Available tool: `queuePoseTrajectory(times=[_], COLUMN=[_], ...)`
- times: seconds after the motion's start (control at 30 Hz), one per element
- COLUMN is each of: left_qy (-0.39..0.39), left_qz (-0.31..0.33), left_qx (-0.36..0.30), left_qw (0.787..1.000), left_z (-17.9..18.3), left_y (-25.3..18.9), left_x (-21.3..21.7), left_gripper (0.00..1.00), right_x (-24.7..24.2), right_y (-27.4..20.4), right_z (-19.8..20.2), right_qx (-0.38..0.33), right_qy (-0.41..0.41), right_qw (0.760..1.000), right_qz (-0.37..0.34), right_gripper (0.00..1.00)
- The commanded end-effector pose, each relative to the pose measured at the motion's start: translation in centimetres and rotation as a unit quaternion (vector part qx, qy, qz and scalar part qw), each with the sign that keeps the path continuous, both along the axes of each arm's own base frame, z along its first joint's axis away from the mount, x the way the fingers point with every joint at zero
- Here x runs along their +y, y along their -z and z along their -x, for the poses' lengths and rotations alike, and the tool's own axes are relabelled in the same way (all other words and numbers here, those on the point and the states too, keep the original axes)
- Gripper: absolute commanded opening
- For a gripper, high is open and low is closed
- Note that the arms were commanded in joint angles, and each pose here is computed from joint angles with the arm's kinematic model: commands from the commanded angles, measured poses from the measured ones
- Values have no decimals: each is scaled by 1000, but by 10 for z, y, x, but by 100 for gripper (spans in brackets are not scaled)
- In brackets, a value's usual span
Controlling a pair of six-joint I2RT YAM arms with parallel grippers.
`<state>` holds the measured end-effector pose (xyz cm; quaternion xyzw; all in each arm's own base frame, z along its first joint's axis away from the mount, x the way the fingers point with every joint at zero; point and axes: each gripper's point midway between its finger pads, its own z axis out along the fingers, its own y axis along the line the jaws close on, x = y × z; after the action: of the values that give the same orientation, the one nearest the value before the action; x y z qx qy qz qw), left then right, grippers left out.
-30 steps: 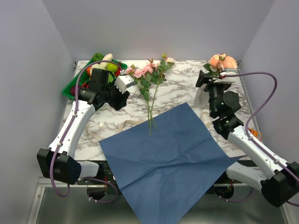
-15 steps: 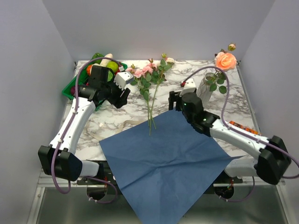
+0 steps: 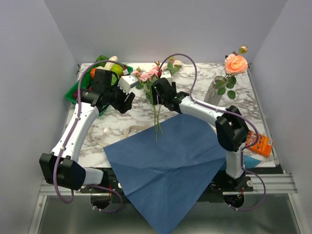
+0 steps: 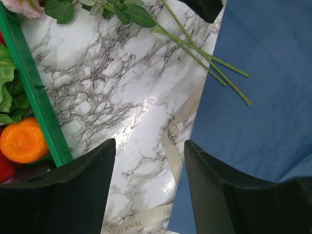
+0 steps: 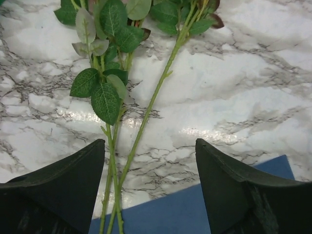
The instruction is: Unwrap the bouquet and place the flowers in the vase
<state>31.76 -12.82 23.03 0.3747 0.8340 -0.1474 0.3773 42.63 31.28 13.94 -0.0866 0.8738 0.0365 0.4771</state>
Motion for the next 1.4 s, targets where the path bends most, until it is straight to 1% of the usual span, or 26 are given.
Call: queuePoseTrajectory(times=[0.0, 0.17, 0.27, 0.37, 0.43, 0.5, 0.53, 0.63, 0.67, 0.73, 0.77, 0.83, 0.93, 1.0, 1.1, 1.23, 1.33, 1.37], left_qy=[-4, 0, 4, 14, 30, 55, 93, 168, 221, 273, 311, 331, 356, 345, 339, 330, 324, 323], left_qz=[-6, -8, -4, 17, 31, 41, 54, 61, 60, 58, 59, 71, 63, 46, 40, 27, 16, 15], left_qx=[-20, -27, -23, -14, 1, 9, 27, 29, 26, 41, 53, 82, 71, 53, 31, 29, 22, 16], left_qw=[1000, 1000, 1000, 1000, 999, 998, 994, 984, 973, 959, 947, 937, 930, 936, 940, 943, 946, 946], left_z=[3, 3, 5, 13, 22, 34, 52, 92, 119, 152, 173, 186, 195, 188, 182, 181, 177, 177], left_y=[-5, -4, -4, -5, -4, -8, -10, -16, -19, -16, -15, -14, -12, -12, -17, -14, -13, -15], left_x=[6, 7, 5, -2, -8, -16, -29, -57, -78, -98, -110, -114, -115, -111, -110, -104, -101, -100], left_gripper=[67, 67, 67, 66, 66, 63, 62, 63, 64, 64, 64, 63, 62, 62, 61, 61, 61, 61], right_x=[-5, -5, -7, -9, -11, -11, -12, -8, -8, -6, -8, -3, 2, 5, 7, 7, 10, 15], right_y=[41, 71, 78, 89, 95, 99, 104, 104, 107, 102, 101, 94, 95, 94, 94, 92, 96, 94], right_z=[0, -7, -7, -7, -7, -8, -6, -7, -6, -8, -7, -12, -20, -23, -21, -18, -19, -26], right_qx=[60, 74, 77, 81, 83, 80, 82, 72, 72, 63, 60, 46, 49, 55, 58, 58, 68, 67], right_qy=[34, 58, 72, 81, 88, 97, 96, 95, 97, 100, 101, 97, 100, 105, 105, 104, 100, 102], right_qw=[997, 995, 994, 993, 992, 992, 991, 993, 993, 993, 993, 994, 994, 993, 993, 993, 993, 992], right_qz=[25, 34, 32, 36, 39, 31, 32, 13, 12, 2, -1, -12, -2, -1, -8, -20, -11, -11], right_gripper=[80, 76, 72, 68, 63, 59, 58, 58, 57, 58, 58, 59, 60, 60, 60, 60, 60, 60])
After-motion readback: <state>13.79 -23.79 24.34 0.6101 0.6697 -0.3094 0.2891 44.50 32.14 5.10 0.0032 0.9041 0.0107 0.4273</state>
